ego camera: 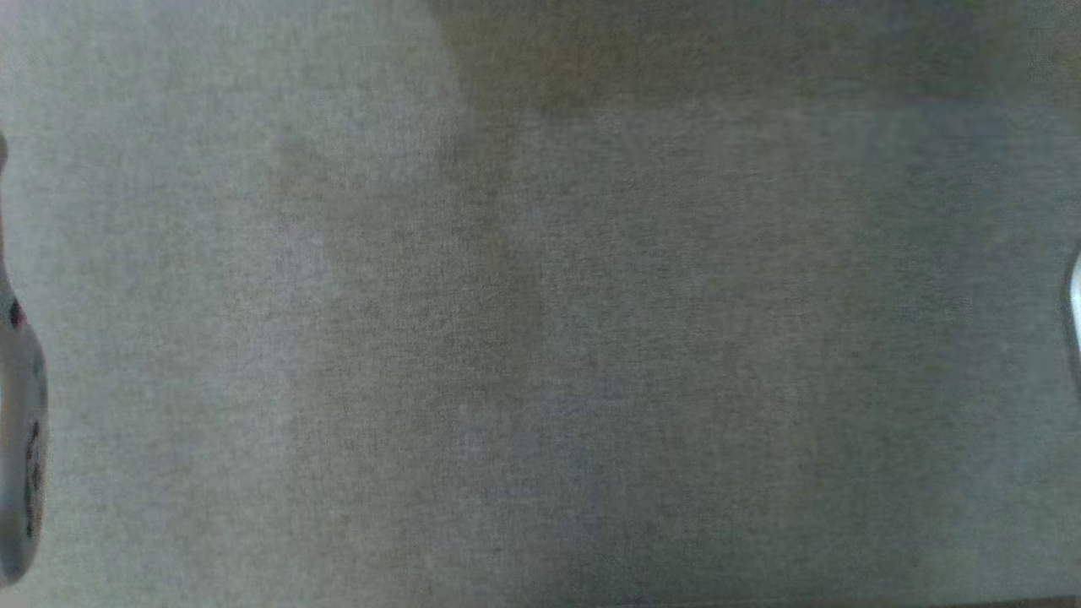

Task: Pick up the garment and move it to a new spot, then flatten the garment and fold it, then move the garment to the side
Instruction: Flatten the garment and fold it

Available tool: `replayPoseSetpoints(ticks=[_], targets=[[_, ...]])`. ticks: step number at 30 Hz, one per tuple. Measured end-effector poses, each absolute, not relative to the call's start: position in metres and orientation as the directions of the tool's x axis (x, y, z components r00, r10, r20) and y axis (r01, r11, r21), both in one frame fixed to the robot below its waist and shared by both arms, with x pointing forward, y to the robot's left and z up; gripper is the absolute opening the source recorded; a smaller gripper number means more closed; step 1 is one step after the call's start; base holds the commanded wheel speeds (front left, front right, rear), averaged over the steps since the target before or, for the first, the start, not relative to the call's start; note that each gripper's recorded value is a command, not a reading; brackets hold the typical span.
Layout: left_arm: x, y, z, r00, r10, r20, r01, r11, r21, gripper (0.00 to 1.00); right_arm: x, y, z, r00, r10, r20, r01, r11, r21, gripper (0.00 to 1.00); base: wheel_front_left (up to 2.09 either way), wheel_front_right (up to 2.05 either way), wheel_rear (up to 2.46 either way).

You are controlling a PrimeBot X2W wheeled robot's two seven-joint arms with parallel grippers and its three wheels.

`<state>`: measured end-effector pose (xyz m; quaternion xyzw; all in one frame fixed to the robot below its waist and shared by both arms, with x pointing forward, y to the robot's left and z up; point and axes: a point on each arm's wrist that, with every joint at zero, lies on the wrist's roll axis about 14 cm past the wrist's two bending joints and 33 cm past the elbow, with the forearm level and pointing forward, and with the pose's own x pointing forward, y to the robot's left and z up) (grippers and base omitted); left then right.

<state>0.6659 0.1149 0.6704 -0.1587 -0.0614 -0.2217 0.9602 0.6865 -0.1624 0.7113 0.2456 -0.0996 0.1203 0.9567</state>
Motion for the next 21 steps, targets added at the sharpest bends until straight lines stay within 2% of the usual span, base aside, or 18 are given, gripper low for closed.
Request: replayPoseSetpoints(ticks=[4,8,11,15,17,18,21], targets=[[0.681,0.120,0.622,0.911,-0.386,0.145,0.412,0.875,-0.254,0.00,0.706,-0.148,0.664,0.962,0.209,0.173,-0.267,0.843,0.466,0.00,0.00,0.00,0.00],[0.657,0.098,0.575,0.875,-0.481,0.058,0.481,0.844,-0.237,0.00,0.691,-0.145,0.595,0.973,0.230,0.033,-0.217,0.849,0.482,0.00,0.00,0.00,0.00],[0.620,0.091,0.531,0.833,-0.552,-0.043,0.526,0.814,-0.247,0.00,0.661,-0.149,0.541,0.967,0.240,-0.087,-0.168,0.855,0.491,0.00,0.00,0.00,0.00],[0.562,0.100,0.467,0.784,-0.589,-0.197,0.520,0.796,-0.310,0.00,0.602,-0.151,0.472,0.934,0.252,-0.254,-0.100,0.865,0.491,0.00,0.00,0.00,0.00],[0.531,0.101,0.447,0.757,-0.604,-0.249,0.515,0.786,-0.342,0.00,0.569,-0.156,0.449,0.917,0.244,-0.316,-0.066,0.873,0.484,0.00,0.00,0.00,0.00],[0.531,0.101,0.447,0.757,-0.604,-0.249,0.515,0.786,-0.342,0.00,0.569,-0.156,0.449,0.917,0.244,-0.316,-0.066,0.873,0.484,0.00,0.00,0.00,0.00],[0.488,0.100,0.430,0.721,-0.625,-0.298,0.510,0.770,-0.383,0.00,0.518,-0.163,0.427,0.886,0.241,-0.397,-0.015,0.870,0.494,0.00,0.00,0.00,0.00]])
